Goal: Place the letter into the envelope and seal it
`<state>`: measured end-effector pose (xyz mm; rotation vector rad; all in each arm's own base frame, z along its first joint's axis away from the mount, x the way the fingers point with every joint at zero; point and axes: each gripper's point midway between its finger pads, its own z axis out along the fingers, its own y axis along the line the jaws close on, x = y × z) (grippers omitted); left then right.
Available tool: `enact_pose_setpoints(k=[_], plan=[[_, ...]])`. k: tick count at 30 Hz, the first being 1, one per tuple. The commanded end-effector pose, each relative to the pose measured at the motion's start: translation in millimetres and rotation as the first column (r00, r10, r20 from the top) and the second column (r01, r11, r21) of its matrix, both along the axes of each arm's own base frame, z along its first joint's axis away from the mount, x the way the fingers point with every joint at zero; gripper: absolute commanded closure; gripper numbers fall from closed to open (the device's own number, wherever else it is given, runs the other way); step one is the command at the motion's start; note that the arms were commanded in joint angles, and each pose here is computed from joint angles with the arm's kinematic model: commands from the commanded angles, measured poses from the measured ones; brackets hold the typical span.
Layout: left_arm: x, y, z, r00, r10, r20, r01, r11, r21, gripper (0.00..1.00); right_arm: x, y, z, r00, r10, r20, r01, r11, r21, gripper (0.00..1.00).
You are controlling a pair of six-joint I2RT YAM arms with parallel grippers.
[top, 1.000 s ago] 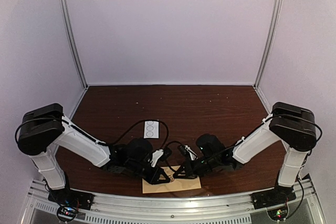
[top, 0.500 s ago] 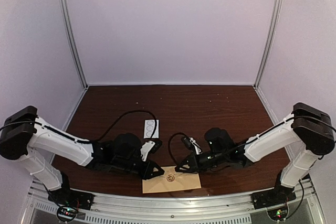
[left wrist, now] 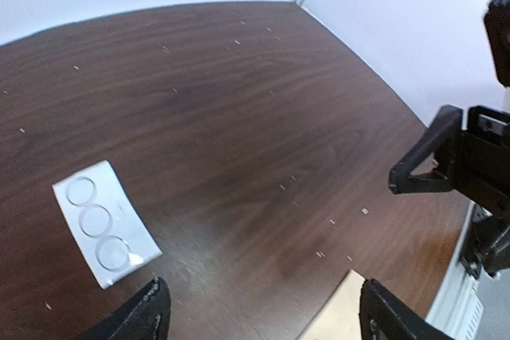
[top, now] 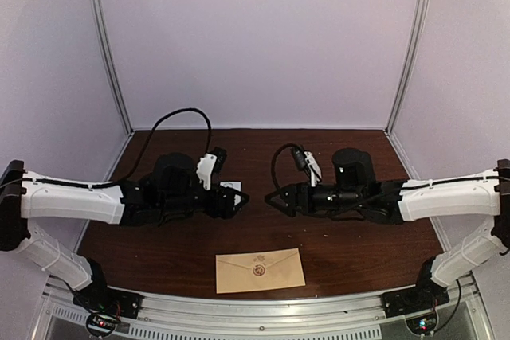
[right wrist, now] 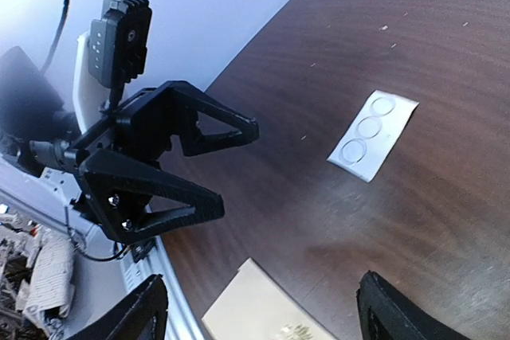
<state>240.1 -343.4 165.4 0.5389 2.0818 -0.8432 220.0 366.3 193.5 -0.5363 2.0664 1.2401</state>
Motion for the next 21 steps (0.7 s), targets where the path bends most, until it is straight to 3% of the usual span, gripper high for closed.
enact_pose_setpoints(k=[1, 6, 11, 17, 18, 21], plan=[[65, 5, 27, 0.986, 0.06, 0.153, -0.061, 0.998, 0.007, 0.16, 62, -22, 0, 0.98, -0.153, 0.124, 0.167, 0.979, -0.114, 0.14], [137, 53, 18, 0.96, 0.191, 0.205, -0.205, 0.978, 0.047, 0.16, 135, -83, 7, 0.897, -0.389, 0.21, 0.42, 0.898, -0.131, 0.11], [186, 175, 23, 0.878, 0.418, 0.234, -0.435, 0.9, 0.024, 0.17, 178, -180, 30, 0.759, -0.562, 0.33, 0.622, 0.776, -0.108, 0.1], [163, 333, 24, 0.635, 0.709, 0.307, -0.731, 0.68, -0.059, 0.13, 188, -309, 35, 0.554, -0.731, 0.398, 0.809, 0.585, -0.051, 0.09], [156, 360, 24, 0.56, 0.761, 0.328, -0.791, 0.609, -0.06, 0.12, 187, -329, 34, 0.514, -0.758, 0.402, 0.836, 0.547, -0.038, 0.09], [133, 398, 26, 0.42, 0.805, 0.419, -0.872, 0.486, -0.061, 0.09, 176, -380, 27, 0.389, -0.817, 0.427, 0.902, 0.431, 0.003, 0.09]])
